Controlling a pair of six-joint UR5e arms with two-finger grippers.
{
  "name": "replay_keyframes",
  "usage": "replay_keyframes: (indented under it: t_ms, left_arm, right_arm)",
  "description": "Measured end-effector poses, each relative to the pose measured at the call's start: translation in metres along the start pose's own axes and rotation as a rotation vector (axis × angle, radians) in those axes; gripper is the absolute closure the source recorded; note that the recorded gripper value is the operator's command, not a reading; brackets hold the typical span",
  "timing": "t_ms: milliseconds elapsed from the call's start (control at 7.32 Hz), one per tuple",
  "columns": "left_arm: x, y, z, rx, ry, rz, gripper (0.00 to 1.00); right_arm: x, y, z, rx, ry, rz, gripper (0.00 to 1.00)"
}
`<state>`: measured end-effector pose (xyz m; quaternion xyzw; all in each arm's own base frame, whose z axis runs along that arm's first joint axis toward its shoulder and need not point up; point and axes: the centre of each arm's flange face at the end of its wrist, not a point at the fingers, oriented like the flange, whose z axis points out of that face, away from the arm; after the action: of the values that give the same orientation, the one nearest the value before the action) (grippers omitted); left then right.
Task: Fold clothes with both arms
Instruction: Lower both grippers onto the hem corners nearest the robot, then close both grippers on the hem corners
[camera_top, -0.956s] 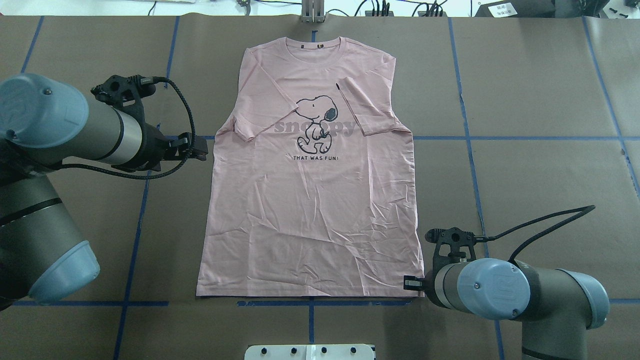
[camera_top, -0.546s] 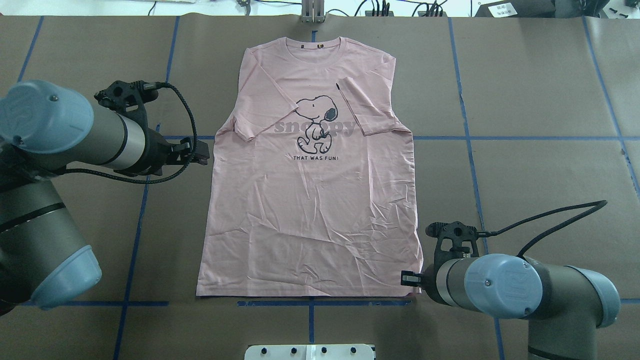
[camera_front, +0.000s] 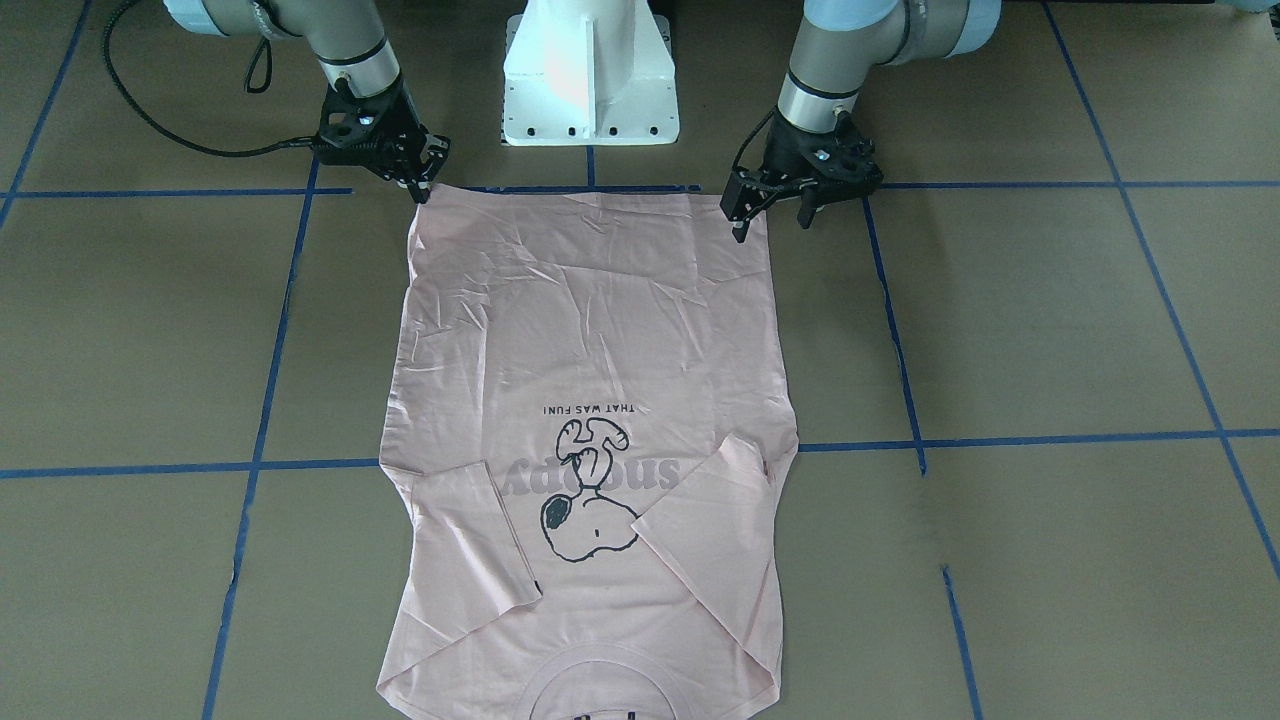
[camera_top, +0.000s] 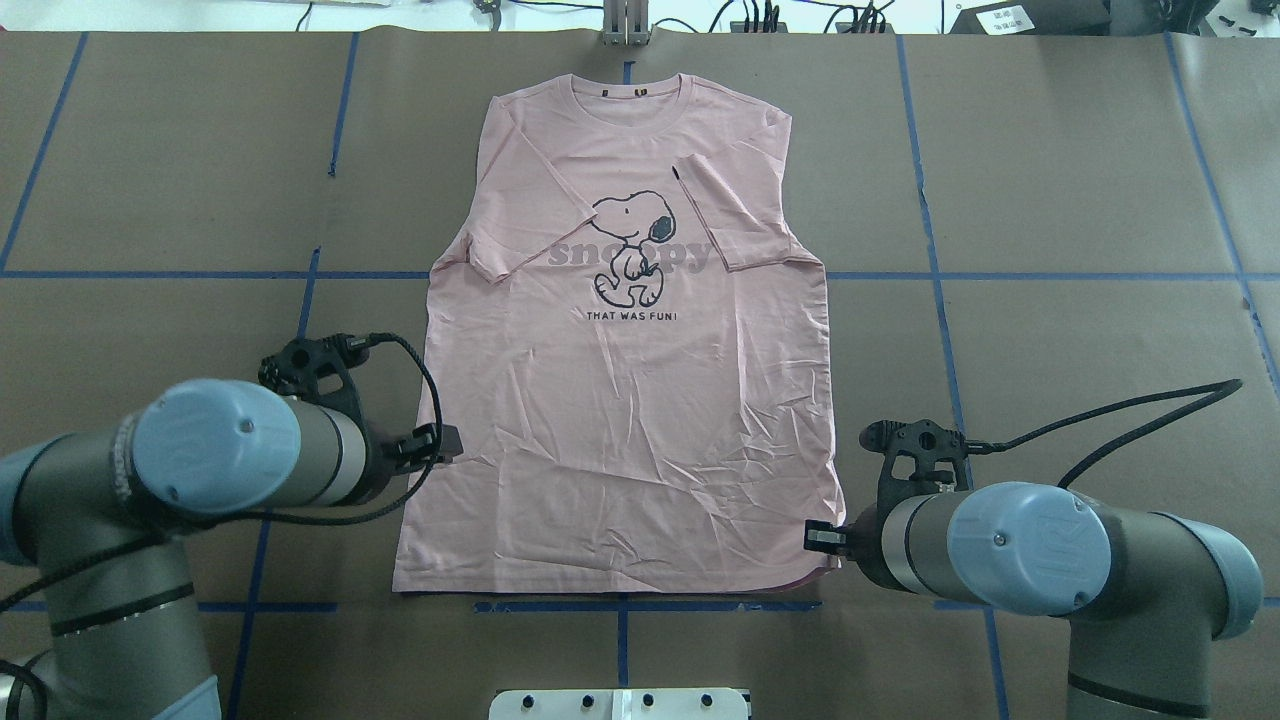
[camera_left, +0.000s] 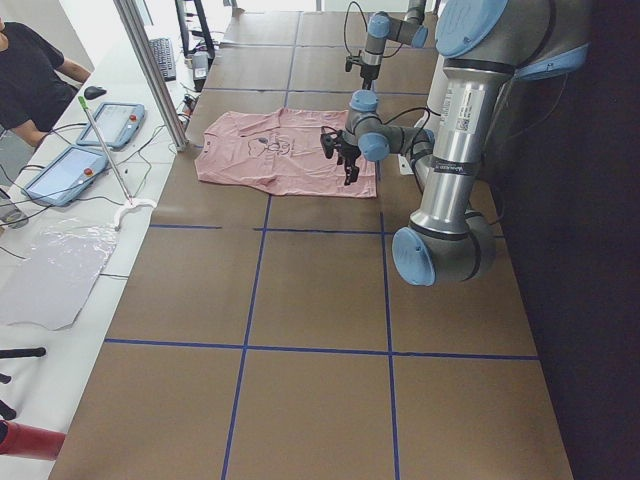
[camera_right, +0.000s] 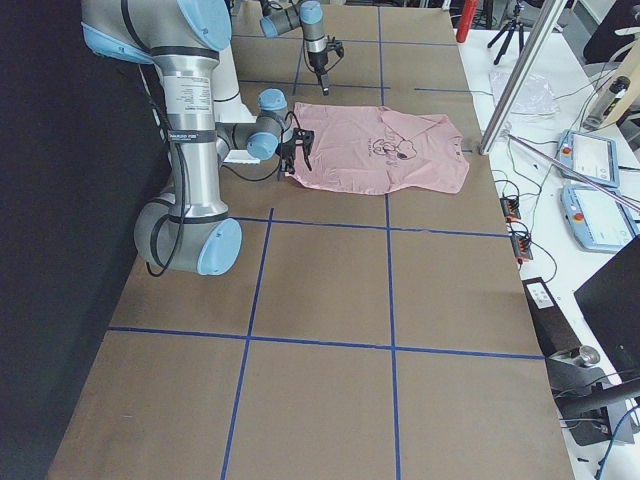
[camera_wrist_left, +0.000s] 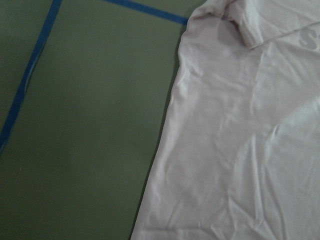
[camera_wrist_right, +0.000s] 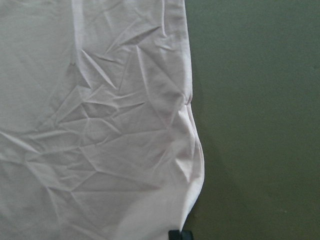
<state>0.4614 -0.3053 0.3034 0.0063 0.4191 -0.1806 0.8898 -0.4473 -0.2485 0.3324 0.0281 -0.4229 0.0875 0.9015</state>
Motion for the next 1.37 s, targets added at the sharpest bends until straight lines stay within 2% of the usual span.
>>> replay_keyframes:
  t_ms: [137, 410, 1093, 1366]
  left_arm:
    - [-0.004, 0.028, 0.012, -0.014, -0.018, -0.025, 0.01]
    - [-0.011, 0.061, 0.028, -0.038, -0.051, -0.035, 0.03]
    - [-0.019, 0.068, 0.051, -0.039, -0.098, -0.017, 0.06]
    - [-0.024, 0.067, 0.062, -0.035, -0.121, -0.018, 0.12]
  right_arm:
    - [0.000, -0.001, -0.001, 0.002, -0.002, -0.001, 1.00]
    - [-0.002, -0.003, -0.007, 0.004, -0.014, -0.001, 1.00]
    - [-0.005, -0.003, -0.017, 0.004, -0.032, -0.001, 1.00]
    - [-0.005, -0.004, -0.018, 0.005, -0.033, -0.002, 1.00]
